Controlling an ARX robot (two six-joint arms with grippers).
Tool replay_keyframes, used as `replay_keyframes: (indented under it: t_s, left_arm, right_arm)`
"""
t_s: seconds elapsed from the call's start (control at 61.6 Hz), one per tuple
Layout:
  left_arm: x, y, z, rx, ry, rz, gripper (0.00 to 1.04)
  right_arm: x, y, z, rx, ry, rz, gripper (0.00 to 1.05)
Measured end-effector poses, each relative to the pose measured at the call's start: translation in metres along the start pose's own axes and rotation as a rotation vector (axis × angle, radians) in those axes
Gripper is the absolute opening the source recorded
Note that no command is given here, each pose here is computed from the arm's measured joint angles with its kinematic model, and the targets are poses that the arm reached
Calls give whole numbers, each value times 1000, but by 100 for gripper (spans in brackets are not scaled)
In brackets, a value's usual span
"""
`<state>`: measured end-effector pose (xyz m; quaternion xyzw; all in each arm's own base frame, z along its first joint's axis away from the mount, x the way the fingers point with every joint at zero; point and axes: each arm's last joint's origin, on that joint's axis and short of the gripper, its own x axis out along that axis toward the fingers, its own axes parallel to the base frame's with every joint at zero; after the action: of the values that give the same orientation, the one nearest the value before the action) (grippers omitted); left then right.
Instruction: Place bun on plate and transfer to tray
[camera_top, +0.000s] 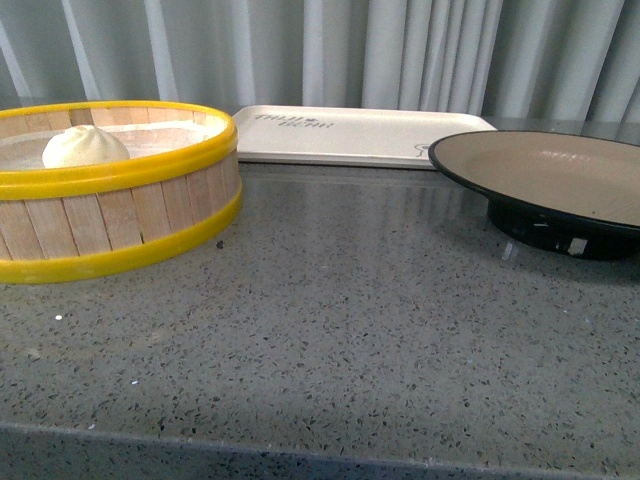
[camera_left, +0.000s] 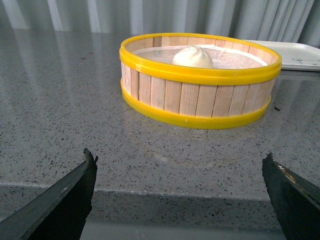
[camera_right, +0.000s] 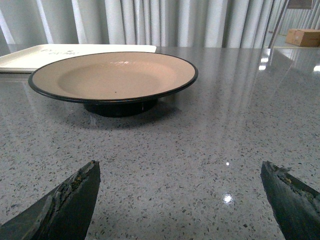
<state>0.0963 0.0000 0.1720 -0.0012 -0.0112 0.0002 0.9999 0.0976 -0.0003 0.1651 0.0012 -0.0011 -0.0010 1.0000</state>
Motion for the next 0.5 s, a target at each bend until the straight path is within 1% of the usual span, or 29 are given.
replay_keyframes:
  t_s: [0.195,0.243,0.26,0.341,0.373,0.438,0.454,0.487,0.503]
  left_arm:
    - [0,0,0,0,3,-4,98]
    - [1,0,-1,-19,122,-56,98]
    - [1,0,-1,-40,213,-83,98]
    - [5,3,7,-122,463,-125,98]
    - [9,4,13,-151,503,-125,98]
    - [17,9,28,-177,490,-109,98]
    - [20,10,37,-187,467,-113,98]
    - [23,12,46,-194,441,-115,98]
    - [26,14,55,-193,411,-106,98]
  right_arm:
    - [0,0,0,0,0,0,96]
    - [0,0,0,0,0,0,96]
    - [0,0,0,0,0,-1,96]
    - [0,0,0,0,0,3,96]
    - [0,0,0,0,0,2,96]
    - [0,0,0,0,0,0,96]
    - [0,0,0,0,0,0,96]
    - [0,0,0,0,0,1,96]
    - [0,0,0,0,0,0,96]
